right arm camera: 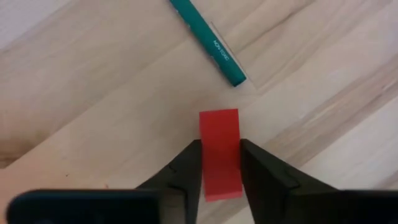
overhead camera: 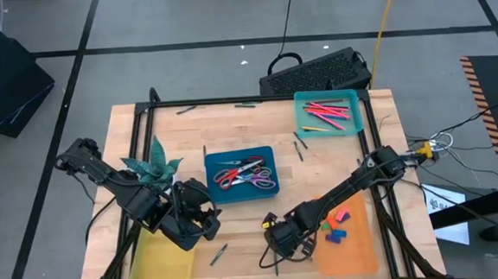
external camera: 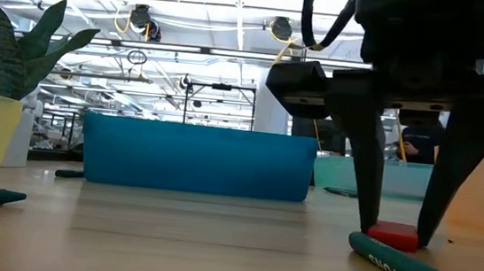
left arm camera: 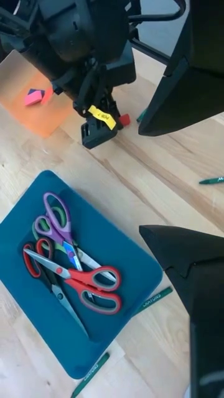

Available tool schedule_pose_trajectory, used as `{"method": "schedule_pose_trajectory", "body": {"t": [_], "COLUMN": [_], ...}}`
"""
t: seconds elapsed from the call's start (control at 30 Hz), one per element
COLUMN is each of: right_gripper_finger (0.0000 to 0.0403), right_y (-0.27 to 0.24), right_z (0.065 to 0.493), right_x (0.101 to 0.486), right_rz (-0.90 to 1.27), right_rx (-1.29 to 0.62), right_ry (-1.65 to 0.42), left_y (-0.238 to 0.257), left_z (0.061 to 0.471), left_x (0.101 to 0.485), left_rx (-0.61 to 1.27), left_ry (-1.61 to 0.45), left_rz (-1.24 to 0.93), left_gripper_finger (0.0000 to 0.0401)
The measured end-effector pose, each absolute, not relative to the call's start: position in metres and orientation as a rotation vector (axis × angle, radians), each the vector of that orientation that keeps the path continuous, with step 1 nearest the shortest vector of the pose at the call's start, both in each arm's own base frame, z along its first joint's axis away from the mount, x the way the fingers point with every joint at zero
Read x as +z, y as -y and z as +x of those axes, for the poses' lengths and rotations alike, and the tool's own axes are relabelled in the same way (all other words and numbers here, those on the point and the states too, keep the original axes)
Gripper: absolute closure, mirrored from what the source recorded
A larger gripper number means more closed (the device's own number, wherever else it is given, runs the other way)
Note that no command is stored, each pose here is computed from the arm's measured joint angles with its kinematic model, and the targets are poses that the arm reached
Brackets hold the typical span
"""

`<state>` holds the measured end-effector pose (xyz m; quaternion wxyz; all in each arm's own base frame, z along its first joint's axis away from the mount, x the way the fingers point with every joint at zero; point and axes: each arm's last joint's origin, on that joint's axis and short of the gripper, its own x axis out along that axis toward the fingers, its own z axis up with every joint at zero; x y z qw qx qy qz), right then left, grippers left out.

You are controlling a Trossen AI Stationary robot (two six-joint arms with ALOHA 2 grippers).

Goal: Sort crayons/erasers/pens/pencils in bins
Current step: Put the red eraser into the orange bin

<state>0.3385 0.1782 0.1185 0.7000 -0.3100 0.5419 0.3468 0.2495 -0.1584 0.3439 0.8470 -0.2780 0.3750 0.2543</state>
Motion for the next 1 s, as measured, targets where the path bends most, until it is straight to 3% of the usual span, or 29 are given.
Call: {"method": "schedule_pose_trajectory", "body": {"t": [0.13, 0.3, 0.47, 0.77, 1.0], "right_gripper_finger": [0.0334, 0.0341, 0.0339, 0.0340, 0.0340], "right_y": [-0.180, -0.186, -0.193, -0.193, -0.187], "right_z": [0.338, 0.334, 0.311, 0.244, 0.187], "right_x": [0.119, 0.135, 0.182, 0.266, 0.264], "right_rz": [-0.683, -0.664, -0.693, -0.646, -0.601], "right_rx": [0.767, 0.741, 0.755, 0.760, 0.749], "right_ry": [-1.203, -1.152, -1.091, -1.044, -1.229], "left_y": [0.158, 0.158, 0.160, 0.180, 0.202], "left_z": [0.250, 0.250, 0.255, 0.286, 0.311], "left_x": [0.344, 0.344, 0.340, 0.302, 0.276], "left_rx": [0.530, 0.545, 0.557, 0.469, 0.293], "left_ry": [-0.794, -0.766, -0.755, -0.901, -1.032], "left_rz": [-0.573, -0.557, -0.521, -0.441, -0.592], "left_gripper_finger": [0.0153, 0.0153, 0.0153, 0.0153, 0.0153]}}
